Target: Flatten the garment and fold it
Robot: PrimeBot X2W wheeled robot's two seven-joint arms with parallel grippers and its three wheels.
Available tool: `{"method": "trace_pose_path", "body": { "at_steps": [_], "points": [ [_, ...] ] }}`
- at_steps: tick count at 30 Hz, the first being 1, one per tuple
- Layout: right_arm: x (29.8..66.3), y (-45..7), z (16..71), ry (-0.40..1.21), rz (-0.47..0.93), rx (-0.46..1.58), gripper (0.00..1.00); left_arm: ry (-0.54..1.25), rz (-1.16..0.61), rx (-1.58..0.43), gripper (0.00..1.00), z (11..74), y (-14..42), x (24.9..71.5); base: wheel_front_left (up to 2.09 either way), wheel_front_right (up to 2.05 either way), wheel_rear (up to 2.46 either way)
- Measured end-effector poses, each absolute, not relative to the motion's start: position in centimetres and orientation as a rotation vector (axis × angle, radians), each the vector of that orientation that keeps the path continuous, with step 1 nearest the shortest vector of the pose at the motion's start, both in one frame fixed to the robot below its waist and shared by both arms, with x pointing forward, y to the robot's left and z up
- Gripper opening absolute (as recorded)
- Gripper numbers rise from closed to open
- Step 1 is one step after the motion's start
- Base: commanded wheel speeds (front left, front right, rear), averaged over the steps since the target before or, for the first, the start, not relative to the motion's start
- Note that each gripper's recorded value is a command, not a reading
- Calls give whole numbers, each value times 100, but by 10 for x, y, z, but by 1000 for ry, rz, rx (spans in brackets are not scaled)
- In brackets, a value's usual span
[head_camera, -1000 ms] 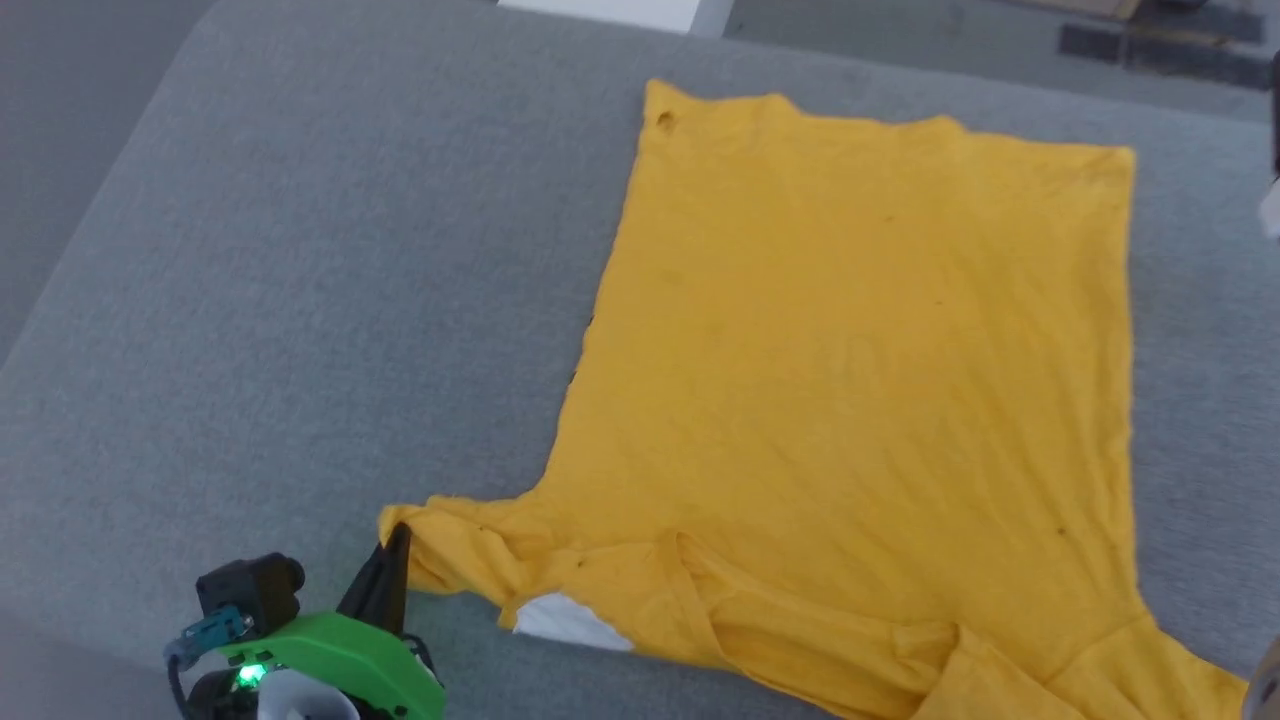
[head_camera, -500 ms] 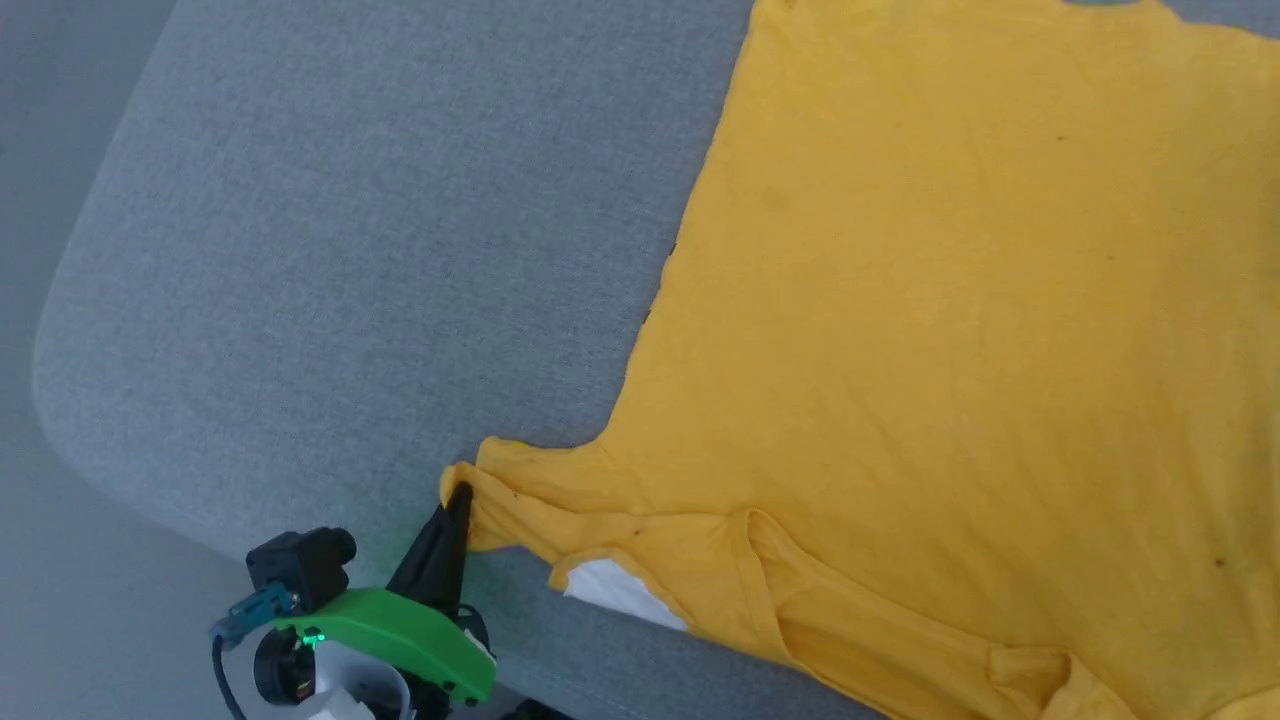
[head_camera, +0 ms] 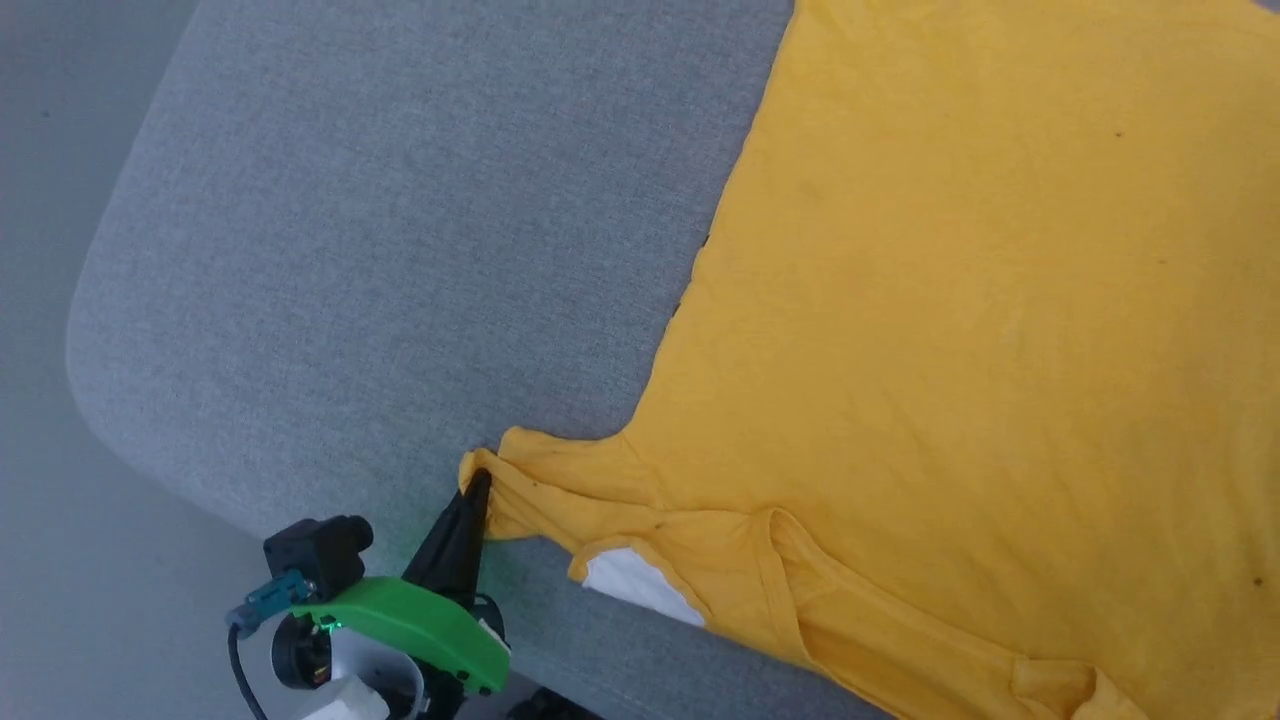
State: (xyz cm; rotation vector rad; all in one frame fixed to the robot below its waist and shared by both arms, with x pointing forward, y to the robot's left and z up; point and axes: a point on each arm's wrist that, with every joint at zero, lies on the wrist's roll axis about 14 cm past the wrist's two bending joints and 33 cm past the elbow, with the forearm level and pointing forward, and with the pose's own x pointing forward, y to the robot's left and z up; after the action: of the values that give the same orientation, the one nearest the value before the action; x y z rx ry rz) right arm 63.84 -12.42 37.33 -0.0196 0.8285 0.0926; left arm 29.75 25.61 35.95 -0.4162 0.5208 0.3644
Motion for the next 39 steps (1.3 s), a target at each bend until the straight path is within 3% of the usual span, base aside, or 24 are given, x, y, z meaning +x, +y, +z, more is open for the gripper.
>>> {"method": "trace_pose_path", "body": {
  "at_steps": [7,14,21,24,30,33,34,35,36,37,39],
  "points": [
    [619,-127,415,375,122,9,0,511,389,-399,0,369,267,281,0,0,0],
    [551,-176,431,252,23,-10,0,516,377,-397,0,380,266,259,0,0,0],
    [463,-262,432,386,-209,-12,0,484,295,-393,0,398,254,264,0,0,0],
    [420,-290,422,530,-288,13,0,472,250,-391,0,405,245,272,0,0,0],
    [338,-305,382,871,-339,153,0,458,168,-389,0,412,228,287,0,0,0],
    [316,-303,372,959,-339,207,0,453,143,-389,0,415,222,292,0,0,0],
    [314,-302,372,961,-335,225,5,452,134,-390,0,416,220,293,0,0,0],
    [314,-301,374,955,-331,231,34,449,130,-390,0,417,219,293,0,0,0],
    [316,-299,376,940,-321,235,78,446,127,-391,0,418,219,293,0,0,0],
    [322,-298,382,903,-313,230,100,444,124,-391,0,418,218,293,0,0,0],
    [336,-297,397,804,-299,206,100,441,122,-392,0,419,217,293,0,0,0]
  ]
}}
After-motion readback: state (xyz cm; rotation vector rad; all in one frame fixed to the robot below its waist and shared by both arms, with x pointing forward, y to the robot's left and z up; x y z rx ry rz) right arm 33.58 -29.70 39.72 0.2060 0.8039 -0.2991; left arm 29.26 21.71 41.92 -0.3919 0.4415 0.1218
